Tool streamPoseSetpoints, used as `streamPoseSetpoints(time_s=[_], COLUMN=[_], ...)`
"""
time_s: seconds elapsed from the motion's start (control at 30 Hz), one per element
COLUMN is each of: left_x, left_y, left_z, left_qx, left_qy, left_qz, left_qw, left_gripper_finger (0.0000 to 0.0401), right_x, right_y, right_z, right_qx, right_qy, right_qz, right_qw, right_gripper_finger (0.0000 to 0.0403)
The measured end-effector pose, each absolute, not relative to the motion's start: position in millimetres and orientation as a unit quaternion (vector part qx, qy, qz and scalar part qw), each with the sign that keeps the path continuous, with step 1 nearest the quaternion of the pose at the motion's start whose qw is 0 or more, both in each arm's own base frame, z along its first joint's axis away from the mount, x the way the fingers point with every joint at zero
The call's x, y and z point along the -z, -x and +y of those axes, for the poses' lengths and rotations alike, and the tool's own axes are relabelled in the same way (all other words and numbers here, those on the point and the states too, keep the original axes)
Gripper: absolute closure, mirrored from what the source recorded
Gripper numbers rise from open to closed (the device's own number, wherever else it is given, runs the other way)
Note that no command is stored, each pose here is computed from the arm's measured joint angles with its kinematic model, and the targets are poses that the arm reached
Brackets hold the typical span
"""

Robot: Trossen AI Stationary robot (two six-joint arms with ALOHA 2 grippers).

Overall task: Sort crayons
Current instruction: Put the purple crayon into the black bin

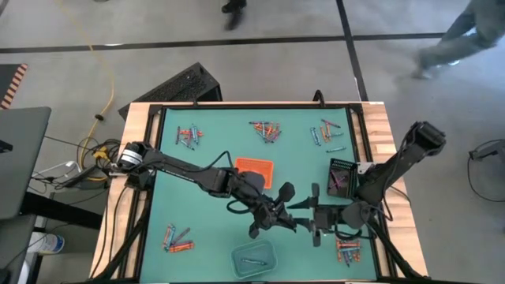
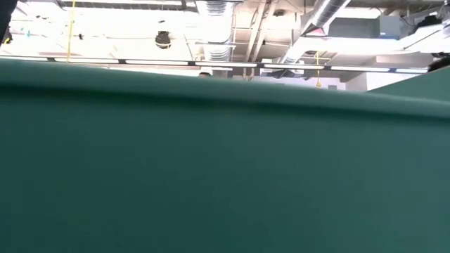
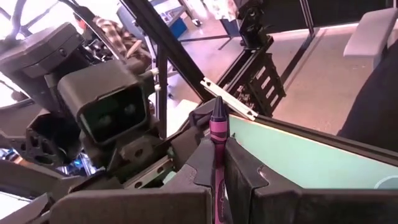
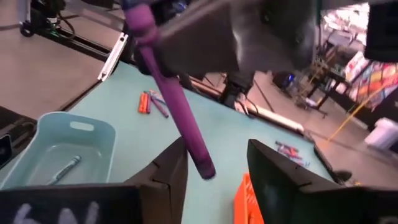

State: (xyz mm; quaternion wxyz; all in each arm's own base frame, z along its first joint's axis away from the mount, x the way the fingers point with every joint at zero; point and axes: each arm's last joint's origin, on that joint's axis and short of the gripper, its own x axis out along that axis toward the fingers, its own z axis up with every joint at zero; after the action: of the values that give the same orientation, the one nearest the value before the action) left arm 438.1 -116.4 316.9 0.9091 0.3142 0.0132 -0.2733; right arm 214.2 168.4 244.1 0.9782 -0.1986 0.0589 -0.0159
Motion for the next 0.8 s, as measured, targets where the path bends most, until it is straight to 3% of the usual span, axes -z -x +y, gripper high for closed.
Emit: streamPoseSetpoints(time_s=[0.43, 0.63, 0.8], left_x=[-312, -309, -301], left_y=[-438, -438, -434], left_z=[-113, -111, -105], left_qx=[0.228, 0.203, 0.163], left_qy=[-0.324, -0.323, -0.327], left_qz=[0.060, 0.086, 0.154], left_qw=[0.916, 0.920, 0.918], left_gripper_finger=[0.0401, 0.0385, 0.0313], right_x=[-237, -235, -228], right_y=[-212, -209, -208], right_z=[182, 181, 176], right_qx=[0.010, 0.041, 0.086], right_qy=[0.249, 0.246, 0.234], right_qz=[0.057, 0.067, 0.099], right_qw=[0.967, 0.966, 0.963], right_gripper_finger=[0.0390, 0.0396, 0.0399])
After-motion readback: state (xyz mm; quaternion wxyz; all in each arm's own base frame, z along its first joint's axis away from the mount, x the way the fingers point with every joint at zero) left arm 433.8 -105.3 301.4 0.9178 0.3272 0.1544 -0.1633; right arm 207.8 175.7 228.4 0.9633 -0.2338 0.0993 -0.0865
